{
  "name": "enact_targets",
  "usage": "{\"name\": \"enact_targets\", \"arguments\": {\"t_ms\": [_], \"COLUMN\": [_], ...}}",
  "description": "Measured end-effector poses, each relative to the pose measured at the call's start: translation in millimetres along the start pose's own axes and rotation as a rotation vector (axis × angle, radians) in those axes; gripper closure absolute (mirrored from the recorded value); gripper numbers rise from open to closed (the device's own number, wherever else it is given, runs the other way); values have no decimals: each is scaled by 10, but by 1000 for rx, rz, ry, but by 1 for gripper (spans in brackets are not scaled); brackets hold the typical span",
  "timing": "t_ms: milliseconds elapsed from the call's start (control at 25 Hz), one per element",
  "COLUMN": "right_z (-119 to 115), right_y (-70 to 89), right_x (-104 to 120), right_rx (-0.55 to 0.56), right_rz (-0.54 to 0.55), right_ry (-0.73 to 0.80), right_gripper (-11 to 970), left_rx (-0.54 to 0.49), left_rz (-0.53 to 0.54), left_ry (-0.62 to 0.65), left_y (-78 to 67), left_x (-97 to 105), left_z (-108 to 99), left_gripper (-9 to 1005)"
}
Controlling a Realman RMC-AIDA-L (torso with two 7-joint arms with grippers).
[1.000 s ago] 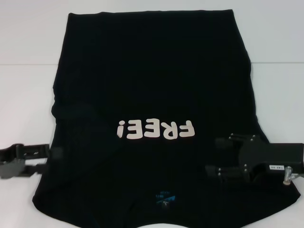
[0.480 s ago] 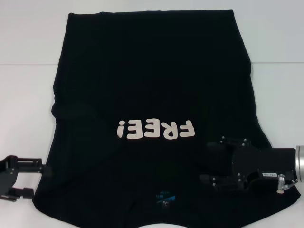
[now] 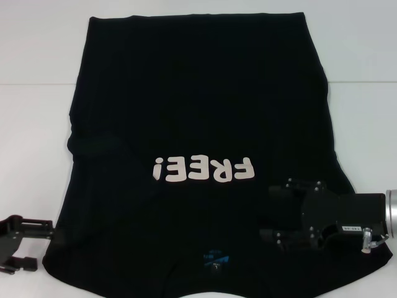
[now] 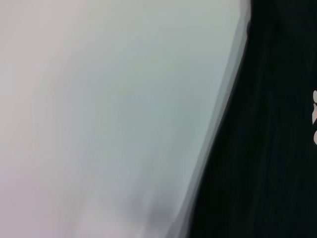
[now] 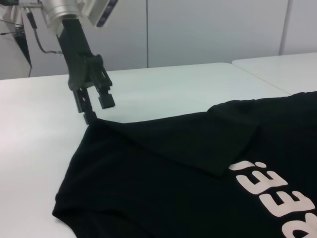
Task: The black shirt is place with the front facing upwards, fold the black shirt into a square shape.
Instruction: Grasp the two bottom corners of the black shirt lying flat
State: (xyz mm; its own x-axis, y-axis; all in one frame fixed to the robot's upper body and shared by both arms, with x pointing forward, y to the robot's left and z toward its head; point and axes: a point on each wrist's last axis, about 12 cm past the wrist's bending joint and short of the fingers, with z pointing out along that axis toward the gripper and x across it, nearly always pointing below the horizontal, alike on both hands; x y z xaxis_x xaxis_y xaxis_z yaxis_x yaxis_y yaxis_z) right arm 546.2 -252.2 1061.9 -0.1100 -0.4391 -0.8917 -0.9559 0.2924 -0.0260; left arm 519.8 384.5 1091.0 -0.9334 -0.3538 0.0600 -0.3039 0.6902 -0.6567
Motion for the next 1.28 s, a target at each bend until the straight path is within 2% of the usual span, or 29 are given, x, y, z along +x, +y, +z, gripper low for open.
{"name": "enact_targets", "arguments": {"t_ms": [360, 600, 920, 1280], "right_z": [0, -6, -13, -22], "right_y": [11, 25, 37, 46], "right_x": [-5, -9, -18, -25], "right_rx": [-14, -24, -34, -39], "right_rz": [-6, -7, -9, -7], "right_ry": [2, -3, -10, -19], "right_gripper": [44, 44, 44, 44], "left_rx": [-11, -17, -58, -61], "left_rz": [47, 45, 36, 44], "left_ry": [41, 36, 23, 37], "left_y": [-163, -159, -99, -153], "left_x": [-22, -23, -27, -26], "left_z": [153, 152, 36, 89], "left_gripper": [121, 121, 121, 120]}}
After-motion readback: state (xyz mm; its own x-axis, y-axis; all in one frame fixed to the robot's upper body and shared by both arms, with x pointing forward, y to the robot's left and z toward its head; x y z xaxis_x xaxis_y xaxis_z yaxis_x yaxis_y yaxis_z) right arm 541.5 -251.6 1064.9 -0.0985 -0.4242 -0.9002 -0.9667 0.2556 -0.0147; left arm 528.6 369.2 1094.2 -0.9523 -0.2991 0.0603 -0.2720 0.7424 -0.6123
